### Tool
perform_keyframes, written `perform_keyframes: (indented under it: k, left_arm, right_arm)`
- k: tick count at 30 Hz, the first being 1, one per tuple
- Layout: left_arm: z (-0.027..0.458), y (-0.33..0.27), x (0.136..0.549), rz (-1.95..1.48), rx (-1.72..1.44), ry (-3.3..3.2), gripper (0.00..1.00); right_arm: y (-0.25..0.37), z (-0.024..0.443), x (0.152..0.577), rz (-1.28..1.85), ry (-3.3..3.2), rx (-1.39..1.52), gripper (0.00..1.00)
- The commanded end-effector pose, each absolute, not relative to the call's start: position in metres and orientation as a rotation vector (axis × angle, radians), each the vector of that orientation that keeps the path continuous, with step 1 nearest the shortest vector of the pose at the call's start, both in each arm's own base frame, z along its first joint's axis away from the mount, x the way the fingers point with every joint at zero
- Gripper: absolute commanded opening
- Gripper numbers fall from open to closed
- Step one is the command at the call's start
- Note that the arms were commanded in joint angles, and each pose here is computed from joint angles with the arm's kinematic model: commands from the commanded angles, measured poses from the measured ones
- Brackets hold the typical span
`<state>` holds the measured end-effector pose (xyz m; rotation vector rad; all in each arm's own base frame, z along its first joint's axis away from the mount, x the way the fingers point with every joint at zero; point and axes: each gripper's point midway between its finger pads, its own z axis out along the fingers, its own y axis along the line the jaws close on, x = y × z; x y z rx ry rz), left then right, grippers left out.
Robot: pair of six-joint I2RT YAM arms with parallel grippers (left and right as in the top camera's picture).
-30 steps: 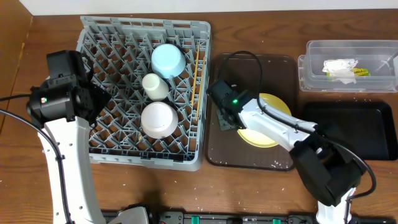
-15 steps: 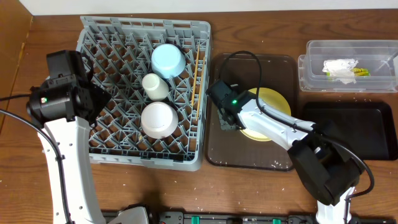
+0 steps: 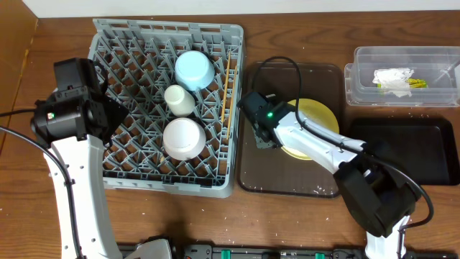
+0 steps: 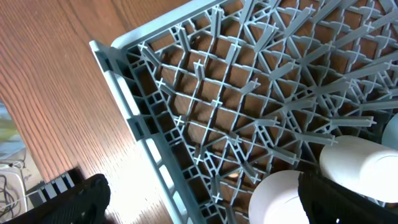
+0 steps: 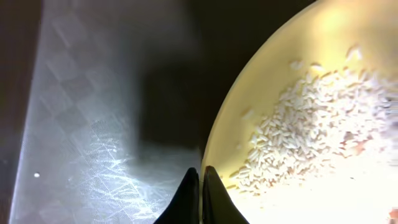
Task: Sort waste into correct bins and load items into the dishwasher
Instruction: 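Tilt the yellow plate up toward the clear bin to dump scraps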
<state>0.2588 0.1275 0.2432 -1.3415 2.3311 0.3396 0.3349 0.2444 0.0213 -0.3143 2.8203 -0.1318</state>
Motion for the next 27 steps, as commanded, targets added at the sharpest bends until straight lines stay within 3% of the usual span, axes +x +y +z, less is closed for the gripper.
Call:
perform_keyframes:
  k: [1, 9, 27]
  left_arm:
    - [0.249, 0.129, 0.259, 0.334, -1.358, 2.303, 0.98]
    - [0.249, 0.129, 0.259, 0.334, -1.358, 2.303, 0.98]
    - [0.249, 0.129, 0.259, 0.334, -1.358, 2.303, 0.98]
  right_arm:
    - [0.246, 0.038, 0.352, -0.208, 2.748, -0.330, 0.01]
    - [0.248, 0.067, 0.369, -0.264, 2.682, -0.352, 0.01]
    - [0.231, 0.078, 0.380, -0.439, 2.594, -0.454, 0.01]
